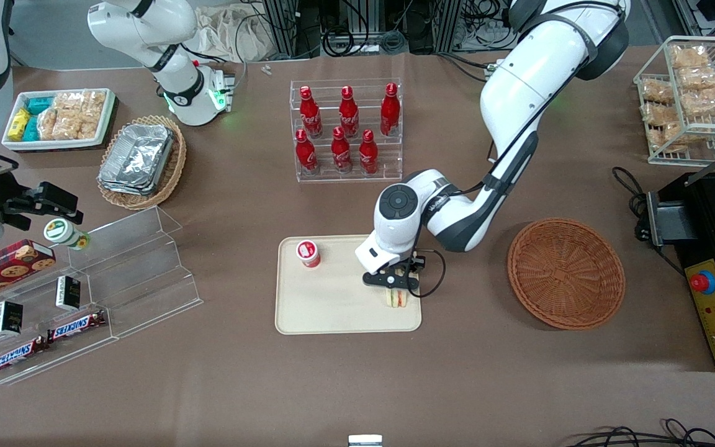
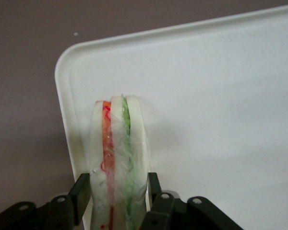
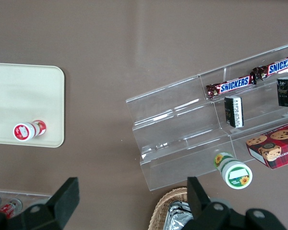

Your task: Place sandwich from basket to tray

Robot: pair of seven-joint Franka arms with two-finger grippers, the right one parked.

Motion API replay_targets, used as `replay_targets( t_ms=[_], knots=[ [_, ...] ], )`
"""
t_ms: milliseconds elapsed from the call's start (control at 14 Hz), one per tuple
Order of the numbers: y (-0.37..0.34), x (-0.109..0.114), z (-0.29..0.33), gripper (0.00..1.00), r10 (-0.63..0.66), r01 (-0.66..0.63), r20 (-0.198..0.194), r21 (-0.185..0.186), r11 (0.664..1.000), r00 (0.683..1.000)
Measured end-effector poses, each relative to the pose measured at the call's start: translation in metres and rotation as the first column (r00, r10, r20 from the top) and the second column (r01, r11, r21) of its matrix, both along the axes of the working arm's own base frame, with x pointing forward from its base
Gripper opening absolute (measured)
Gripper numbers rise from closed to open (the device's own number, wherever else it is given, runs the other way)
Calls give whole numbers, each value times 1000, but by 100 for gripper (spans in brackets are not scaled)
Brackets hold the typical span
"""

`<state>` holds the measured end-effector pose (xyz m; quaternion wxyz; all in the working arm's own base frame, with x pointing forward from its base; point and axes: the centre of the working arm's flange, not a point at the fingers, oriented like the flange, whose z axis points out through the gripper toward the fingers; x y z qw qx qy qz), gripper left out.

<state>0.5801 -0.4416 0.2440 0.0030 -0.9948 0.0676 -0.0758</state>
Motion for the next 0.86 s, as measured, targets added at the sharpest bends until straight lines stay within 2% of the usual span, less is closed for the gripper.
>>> replay_targets(
  t_ms=[143,286,357,429,571,714,857],
  knots=[
    [24,26,50,85,61,-60,66,-6,998,996],
    [67,49,127,100,175,-171,70,-51,984,982],
    [94,55,170,100,214,-210,61,-69,975,975],
    [124,55,209,100,237,-234,48,-67,970,970],
    [186,50,265,100,226,-226,3,-18,974,974],
    [248,43,299,100,139,-139,-67,16,990,988],
    [306,38,320,100,7,-1,-110,48,999,994]
  ],
)
